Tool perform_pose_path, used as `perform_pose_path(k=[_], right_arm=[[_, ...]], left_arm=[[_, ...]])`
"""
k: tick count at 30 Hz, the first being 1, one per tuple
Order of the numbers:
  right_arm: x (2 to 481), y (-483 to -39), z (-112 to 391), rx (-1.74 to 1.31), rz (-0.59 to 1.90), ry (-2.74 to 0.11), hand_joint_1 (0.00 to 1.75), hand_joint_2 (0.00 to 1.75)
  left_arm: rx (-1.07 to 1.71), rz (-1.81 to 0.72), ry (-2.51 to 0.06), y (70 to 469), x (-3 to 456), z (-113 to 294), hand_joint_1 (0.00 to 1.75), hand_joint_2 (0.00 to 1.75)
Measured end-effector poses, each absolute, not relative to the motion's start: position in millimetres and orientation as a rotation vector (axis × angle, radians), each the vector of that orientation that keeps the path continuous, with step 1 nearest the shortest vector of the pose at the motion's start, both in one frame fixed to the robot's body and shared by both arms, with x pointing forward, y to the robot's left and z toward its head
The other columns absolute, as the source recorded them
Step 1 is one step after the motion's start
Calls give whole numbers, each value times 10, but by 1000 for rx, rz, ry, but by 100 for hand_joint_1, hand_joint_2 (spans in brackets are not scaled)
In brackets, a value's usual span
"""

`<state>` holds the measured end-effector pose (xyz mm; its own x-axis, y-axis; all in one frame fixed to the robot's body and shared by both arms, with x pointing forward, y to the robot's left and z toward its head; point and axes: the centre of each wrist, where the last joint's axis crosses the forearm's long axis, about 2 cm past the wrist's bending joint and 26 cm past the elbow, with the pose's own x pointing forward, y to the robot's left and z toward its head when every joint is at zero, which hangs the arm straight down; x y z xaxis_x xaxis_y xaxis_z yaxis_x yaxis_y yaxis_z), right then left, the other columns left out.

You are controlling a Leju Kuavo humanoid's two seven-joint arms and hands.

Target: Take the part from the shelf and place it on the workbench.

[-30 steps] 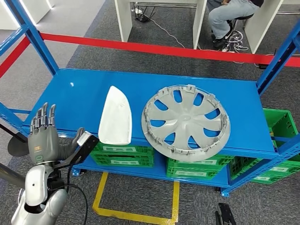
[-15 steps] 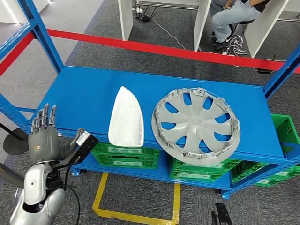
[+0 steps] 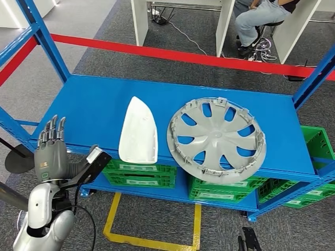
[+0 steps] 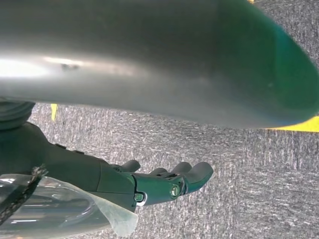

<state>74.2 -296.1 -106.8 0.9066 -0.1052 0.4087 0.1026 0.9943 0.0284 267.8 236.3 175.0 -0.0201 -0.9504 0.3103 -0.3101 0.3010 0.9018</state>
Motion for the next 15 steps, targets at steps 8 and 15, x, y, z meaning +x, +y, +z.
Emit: perform_pose_path(k=[8, 15], right_arm=[[760, -2962, -1064, 8, -102, -423, 0, 0], [775, -2962, -1062, 8, -99, -425, 0, 0]], left_arm=[[1231, -783, -1630, 2273, 2712, 1824, 0, 175], [1225, -782, -1672, 2188, 2719, 1855, 0, 175]])
